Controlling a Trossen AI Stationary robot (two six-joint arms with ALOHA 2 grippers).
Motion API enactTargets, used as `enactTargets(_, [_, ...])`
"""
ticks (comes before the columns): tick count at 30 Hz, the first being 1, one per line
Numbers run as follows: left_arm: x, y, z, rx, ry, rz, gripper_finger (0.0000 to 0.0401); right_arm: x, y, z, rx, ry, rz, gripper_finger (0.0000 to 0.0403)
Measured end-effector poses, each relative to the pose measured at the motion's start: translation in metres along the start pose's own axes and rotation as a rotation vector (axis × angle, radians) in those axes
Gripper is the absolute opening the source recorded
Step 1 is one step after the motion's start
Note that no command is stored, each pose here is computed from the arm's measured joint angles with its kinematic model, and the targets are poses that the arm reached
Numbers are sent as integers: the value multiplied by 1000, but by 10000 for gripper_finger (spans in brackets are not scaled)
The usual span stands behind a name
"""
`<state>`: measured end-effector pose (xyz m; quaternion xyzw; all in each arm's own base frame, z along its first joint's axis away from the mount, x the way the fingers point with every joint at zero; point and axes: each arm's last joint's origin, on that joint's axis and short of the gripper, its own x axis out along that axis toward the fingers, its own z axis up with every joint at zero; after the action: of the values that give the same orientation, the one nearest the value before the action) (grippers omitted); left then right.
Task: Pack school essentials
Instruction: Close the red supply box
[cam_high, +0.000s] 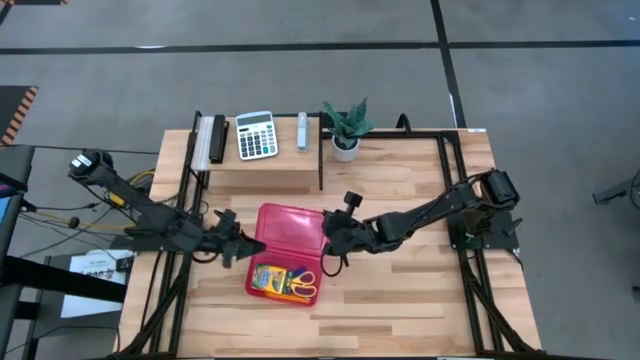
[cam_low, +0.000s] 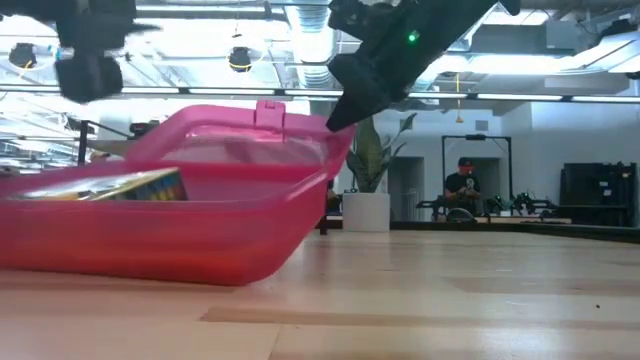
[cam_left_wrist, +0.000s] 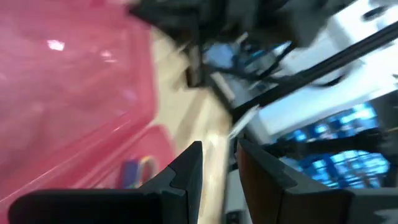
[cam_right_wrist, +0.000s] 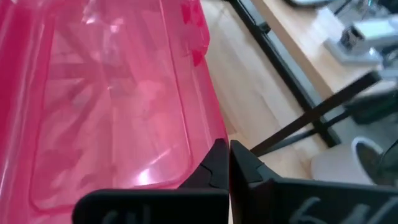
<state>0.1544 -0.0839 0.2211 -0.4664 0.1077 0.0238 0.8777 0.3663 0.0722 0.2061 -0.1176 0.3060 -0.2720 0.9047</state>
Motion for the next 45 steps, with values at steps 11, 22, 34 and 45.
enactTargets(11, [-37, -14, 33, 79, -248, -116, 87, -31, 30, 6, -227, -138, 3, 1])
enactTargets(22, [-33, -9, 30, 99, -251, -40, 86, -71, 60, 4, -367, -253, -3, 1])
enactTargets(34, [-14, -3, 14, 61, -191, 31, 86, -104, 80, -5, -455, -316, 43, 1])
enactTargets(45, [-9, -5, 17, 90, -231, 26, 86, -90, 68, -1, -484, -272, -126, 1])
